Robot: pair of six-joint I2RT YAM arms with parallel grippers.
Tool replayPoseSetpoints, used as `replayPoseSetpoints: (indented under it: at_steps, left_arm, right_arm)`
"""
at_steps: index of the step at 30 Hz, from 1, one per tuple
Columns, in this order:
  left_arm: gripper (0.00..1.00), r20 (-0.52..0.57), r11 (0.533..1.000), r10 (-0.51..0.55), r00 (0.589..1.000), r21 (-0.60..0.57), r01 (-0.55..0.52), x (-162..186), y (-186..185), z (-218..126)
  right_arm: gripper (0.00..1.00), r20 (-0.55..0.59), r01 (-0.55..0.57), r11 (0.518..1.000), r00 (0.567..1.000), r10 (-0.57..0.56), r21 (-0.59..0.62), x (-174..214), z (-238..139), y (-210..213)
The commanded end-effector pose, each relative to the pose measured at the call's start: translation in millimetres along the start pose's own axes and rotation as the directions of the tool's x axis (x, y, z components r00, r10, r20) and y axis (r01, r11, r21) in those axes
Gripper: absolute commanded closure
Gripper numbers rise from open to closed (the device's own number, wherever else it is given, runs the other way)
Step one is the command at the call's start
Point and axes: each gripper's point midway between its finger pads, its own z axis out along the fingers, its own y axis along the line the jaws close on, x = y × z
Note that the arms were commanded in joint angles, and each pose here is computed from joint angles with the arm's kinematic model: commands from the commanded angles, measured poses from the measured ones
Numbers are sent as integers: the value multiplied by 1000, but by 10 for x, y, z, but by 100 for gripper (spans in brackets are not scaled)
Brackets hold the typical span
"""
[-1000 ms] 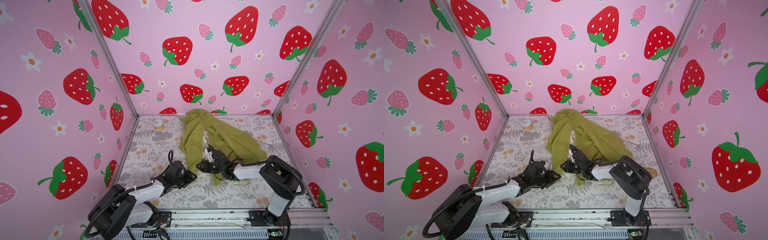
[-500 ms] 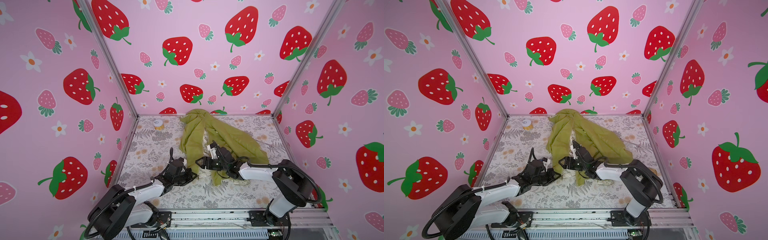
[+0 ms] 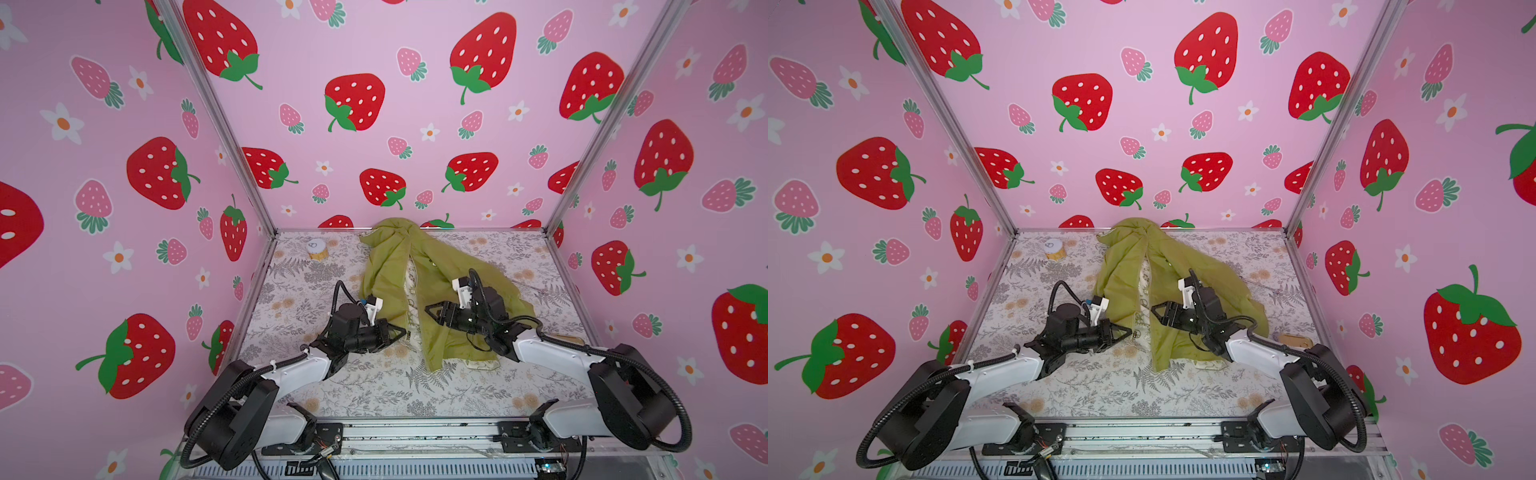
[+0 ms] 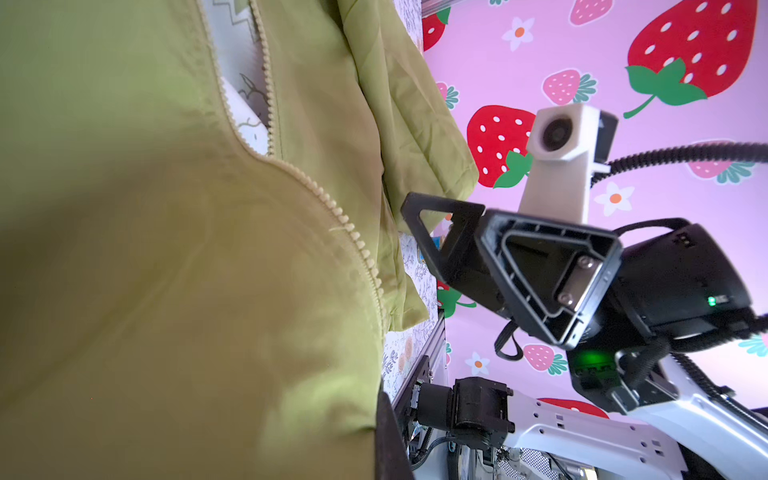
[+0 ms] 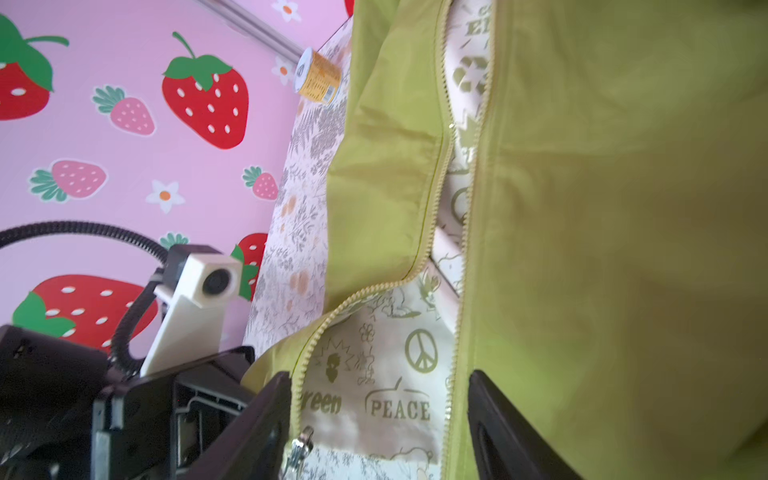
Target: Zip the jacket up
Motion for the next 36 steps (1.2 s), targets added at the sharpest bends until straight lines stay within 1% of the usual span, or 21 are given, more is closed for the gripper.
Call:
replayPoseSetpoints:
  at_steps: [1,5,8,10,17,25,28,31,33,34,35,36]
  left_arm:
    - [100,-5,994,45,999,105,-44,-58,-277,-10]
    - [100,-12,991,47,999,130,-45,-23,-306,-29]
    - [100,-1,990,52,999,133,-52,-38,-325,-52]
    - [100,12,989,56,998,136,-57,-61,-347,-65]
    - [100,12,985,71,997,158,-72,-63,-412,-87]
    - [100,7,981,80,997,175,-80,-21,-447,-127]
    - [100,5,981,80,997,178,-79,-15,-458,-133]
    - [100,2,982,74,997,172,-73,-8,-431,-128]
    - [100,-4,983,71,997,169,-70,2,-417,-122]
    - [96,-6,984,70,998,167,-68,4,-412,-117]
    - [85,-5,984,69,998,163,-67,1,-398,-114]
    - [77,-4,985,66,998,160,-65,-2,-387,-110]
  right_arm:
    - [38,-5,-32,984,999,31,-174,63,-29,349]
    - [44,-39,-41,975,999,34,-218,191,84,511]
    - [52,-56,-57,966,997,45,-252,258,157,611]
    - [56,-58,-66,964,997,53,-257,278,183,631]
    - [56,-48,-75,957,997,64,-279,257,203,690]
    - [60,-49,-86,947,996,75,-309,199,297,746]
    - [64,-52,-90,943,996,77,-319,188,327,771]
    - [75,-56,-99,939,995,85,-330,181,344,787]
    - [85,-61,-105,936,994,90,-336,180,351,801]
    - [88,-64,-109,935,994,93,-336,181,354,800]
    - [91,-65,-111,935,993,95,-336,184,353,803]
    - [93,-67,-111,935,993,94,-338,190,352,811]
